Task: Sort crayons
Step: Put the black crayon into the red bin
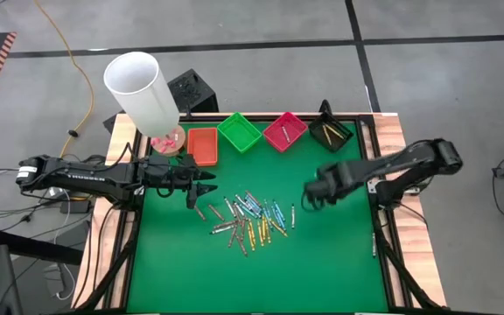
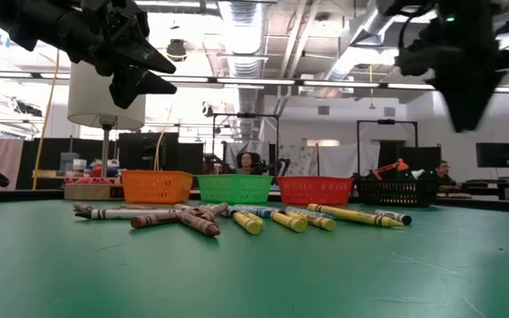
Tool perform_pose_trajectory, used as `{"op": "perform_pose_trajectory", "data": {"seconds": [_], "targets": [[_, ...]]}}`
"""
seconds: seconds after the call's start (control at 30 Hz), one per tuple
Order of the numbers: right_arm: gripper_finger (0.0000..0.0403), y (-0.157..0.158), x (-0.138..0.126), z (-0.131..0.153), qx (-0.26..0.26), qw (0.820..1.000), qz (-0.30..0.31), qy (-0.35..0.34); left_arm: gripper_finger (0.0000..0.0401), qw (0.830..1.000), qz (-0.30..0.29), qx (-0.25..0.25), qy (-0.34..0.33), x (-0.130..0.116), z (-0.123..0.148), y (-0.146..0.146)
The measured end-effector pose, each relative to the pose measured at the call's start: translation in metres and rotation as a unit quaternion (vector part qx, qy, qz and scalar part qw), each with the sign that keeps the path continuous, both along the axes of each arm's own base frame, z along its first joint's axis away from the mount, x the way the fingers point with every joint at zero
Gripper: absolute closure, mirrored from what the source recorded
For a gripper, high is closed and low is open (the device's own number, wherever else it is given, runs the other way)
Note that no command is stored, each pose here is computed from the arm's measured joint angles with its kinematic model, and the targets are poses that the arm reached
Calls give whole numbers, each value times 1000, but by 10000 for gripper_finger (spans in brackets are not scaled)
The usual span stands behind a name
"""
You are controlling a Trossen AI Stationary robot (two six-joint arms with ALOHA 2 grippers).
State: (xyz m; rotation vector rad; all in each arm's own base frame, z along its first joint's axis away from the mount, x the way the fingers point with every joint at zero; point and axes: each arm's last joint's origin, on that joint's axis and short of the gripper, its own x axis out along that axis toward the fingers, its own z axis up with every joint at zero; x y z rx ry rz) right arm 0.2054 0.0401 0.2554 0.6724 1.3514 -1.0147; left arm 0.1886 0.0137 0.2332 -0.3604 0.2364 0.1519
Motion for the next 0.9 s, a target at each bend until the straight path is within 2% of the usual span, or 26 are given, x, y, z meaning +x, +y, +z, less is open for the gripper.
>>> {"op": "perform_pose_trajectory", "data": {"seconds": [0.2, 0.43, 0.63, 0.9], "targets": [[319, 45, 7, -37, 40, 989, 11, 139, 209, 1000, 0, -1, -1, 0, 0, 0], [394, 85, 3, -72, 61, 964, -2, 261, 209, 1000, 1, -4, -7, 0, 1, 0], [402, 110, -9, -83, 67, 949, -26, 308, 209, 1000, 20, -8, -8, 0, 1, 1], [403, 137, -28, -84, 46, 950, -78, 297, 209, 999, 31, -7, -10, 0, 2, 2]]}}
